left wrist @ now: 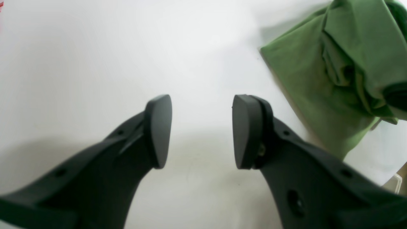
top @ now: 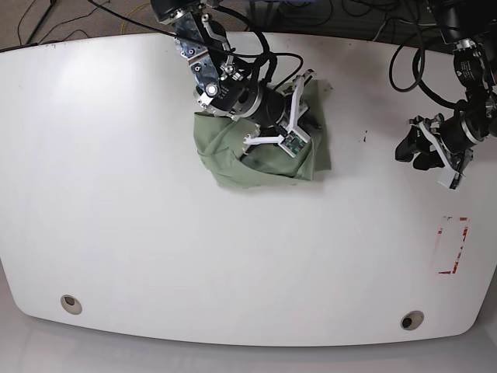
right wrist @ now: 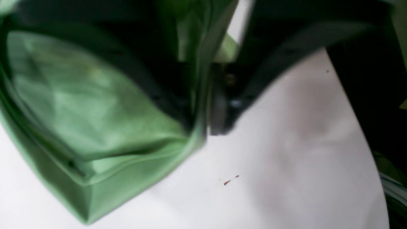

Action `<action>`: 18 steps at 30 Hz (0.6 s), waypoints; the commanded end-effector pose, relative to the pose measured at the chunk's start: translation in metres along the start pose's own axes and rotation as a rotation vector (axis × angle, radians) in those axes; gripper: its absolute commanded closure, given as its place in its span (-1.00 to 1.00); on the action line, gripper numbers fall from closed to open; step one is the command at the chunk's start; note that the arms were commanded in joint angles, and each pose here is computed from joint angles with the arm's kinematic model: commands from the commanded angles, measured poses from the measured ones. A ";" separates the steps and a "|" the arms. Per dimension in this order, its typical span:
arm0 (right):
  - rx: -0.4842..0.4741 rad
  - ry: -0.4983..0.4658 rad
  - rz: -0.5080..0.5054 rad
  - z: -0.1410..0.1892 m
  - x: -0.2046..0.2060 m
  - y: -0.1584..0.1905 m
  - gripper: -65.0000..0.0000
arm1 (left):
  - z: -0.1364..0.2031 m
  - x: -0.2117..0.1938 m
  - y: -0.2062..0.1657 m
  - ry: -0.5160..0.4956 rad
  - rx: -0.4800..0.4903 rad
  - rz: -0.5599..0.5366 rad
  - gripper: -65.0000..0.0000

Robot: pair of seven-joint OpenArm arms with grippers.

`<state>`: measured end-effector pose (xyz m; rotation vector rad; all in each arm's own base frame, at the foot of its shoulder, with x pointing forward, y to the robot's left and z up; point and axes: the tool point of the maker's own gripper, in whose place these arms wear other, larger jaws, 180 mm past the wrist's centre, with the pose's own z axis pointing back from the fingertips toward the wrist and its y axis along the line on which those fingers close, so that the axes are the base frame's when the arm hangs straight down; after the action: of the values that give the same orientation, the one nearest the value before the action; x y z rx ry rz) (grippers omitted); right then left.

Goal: Layout the t-shirt on the table in an organized manner, then fold the t-shirt properly

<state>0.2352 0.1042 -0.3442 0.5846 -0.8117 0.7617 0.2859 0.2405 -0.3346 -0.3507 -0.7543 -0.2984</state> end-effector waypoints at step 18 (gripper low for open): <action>0.012 -0.032 0.054 0.011 0.007 0.020 -0.50 | -0.065 -0.014 -0.074 0.048 -0.247 -0.031 0.12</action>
<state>0.2146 0.1105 -0.3398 0.5760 -0.8111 0.8067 0.2762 0.1490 -0.3873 -0.5580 -0.6184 -0.4166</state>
